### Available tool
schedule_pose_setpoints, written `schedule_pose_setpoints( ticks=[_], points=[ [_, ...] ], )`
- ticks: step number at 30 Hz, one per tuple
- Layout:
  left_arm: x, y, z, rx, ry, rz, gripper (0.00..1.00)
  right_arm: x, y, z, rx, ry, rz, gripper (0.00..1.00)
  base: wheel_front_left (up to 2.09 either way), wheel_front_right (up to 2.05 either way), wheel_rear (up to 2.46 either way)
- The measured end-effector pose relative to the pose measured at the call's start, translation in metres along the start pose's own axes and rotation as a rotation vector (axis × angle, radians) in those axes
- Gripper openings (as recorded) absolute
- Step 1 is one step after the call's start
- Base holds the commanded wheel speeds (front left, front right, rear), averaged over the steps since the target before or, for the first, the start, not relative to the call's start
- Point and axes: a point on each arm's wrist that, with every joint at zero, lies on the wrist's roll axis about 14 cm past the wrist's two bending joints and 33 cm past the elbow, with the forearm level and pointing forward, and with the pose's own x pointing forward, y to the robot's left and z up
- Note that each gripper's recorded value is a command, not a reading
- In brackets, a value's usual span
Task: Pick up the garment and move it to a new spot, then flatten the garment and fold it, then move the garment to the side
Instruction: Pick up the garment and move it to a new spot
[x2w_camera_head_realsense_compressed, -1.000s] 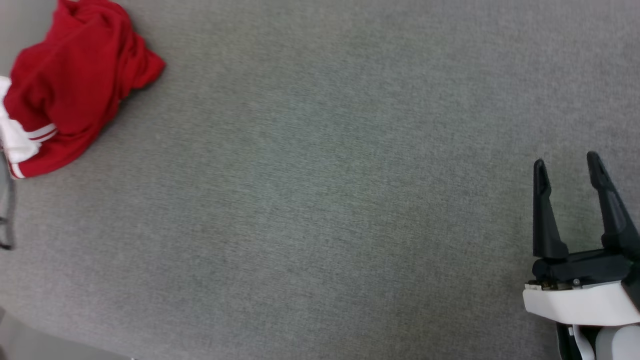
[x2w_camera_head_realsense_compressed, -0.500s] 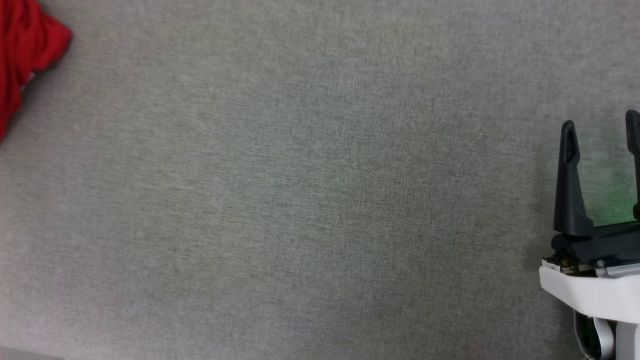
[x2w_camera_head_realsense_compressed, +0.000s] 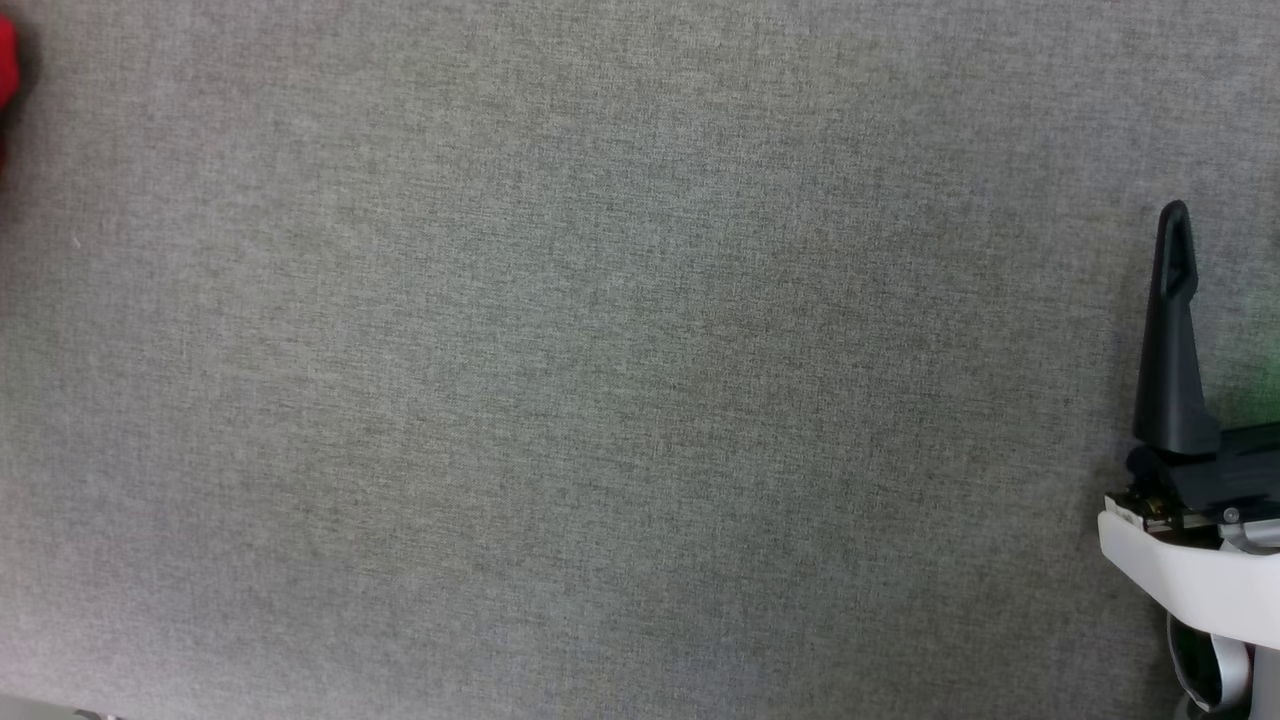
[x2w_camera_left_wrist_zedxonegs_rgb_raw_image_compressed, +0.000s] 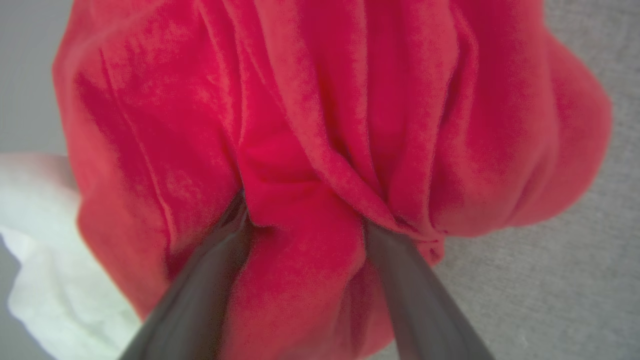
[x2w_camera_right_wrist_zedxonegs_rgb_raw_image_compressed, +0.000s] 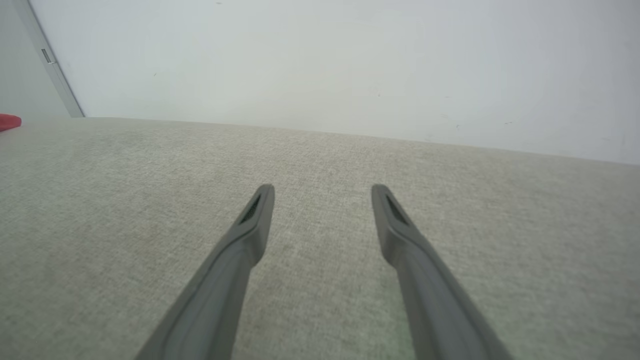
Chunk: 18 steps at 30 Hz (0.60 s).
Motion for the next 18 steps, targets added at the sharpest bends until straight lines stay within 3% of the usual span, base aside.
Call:
schedule_pose_setpoints(
  ticks=[1, 2, 11, 18],
  points=[
    [0.001, 0.000, 0.000, -0.001, 0.001, -0.002, 0.57, 0.000, 0.000, 0.000, -0.001, 0.000, 0.000, 1.00, 0.00, 0.00, 0.00],
    [0.000, 0.000, 0.000, -0.006, -0.002, -0.004, 0.00, 0.000, 0.000, 0.000, -0.002, 0.000, -0.001, 1.00, 0.00, 0.00, 0.00],
    [-0.034, 0.007, 0.019, 0.032, -0.111, 0.006, 0.00, -0.008, 0.001, 0.011, 0.009, 0.014, -0.004, 1.00, 0.00, 0.00, 0.00],
    [-0.110, -0.002, 0.069, 0.186, -0.322, 0.010, 0.00, -0.022, 0.007, 0.033, 0.030, 0.003, 0.002, 1.00, 0.00, 0.00, 0.00]
  ],
)
